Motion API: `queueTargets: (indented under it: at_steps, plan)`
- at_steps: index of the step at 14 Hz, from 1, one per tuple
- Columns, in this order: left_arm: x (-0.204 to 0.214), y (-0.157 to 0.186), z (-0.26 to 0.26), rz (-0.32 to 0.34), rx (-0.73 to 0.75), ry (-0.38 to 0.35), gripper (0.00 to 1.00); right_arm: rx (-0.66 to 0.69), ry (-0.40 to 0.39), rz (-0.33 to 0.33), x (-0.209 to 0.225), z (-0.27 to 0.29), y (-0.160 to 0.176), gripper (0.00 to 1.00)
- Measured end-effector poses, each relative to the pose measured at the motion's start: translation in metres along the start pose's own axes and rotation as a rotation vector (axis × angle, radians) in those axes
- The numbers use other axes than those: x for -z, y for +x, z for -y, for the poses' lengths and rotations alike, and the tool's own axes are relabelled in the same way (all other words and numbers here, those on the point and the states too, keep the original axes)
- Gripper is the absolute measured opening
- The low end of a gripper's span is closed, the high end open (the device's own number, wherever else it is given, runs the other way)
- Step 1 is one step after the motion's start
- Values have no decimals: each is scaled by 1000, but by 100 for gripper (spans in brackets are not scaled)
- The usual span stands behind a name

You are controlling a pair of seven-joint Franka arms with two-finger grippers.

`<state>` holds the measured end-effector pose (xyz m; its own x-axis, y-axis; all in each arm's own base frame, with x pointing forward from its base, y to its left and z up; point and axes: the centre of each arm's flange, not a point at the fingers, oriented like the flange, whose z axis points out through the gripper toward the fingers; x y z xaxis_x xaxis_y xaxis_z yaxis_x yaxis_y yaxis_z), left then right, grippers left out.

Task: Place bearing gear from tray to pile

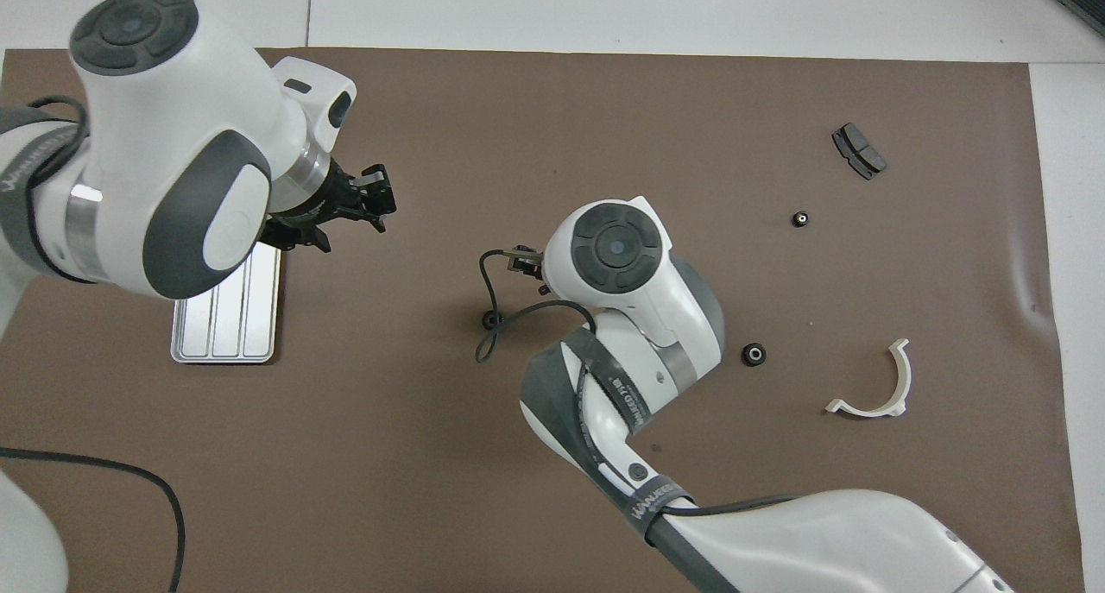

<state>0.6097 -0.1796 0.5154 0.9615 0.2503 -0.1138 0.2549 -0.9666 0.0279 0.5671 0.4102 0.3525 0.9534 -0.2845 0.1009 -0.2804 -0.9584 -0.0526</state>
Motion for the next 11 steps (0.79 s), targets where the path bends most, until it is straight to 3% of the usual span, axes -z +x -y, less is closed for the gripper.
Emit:
queueTargets:
  at_steps: [3,6,11]
  plan:
    - [18,10,27,-14,-4,-12,73,-26,-12,2,-31,34,-15,100]
    - [30,21,60,-29,-2,-9,97,-11,-5,1,-31,47,-27,100]
    - [86,20,123,-75,-3,8,100,30,-38,21,-46,53,-54,100]
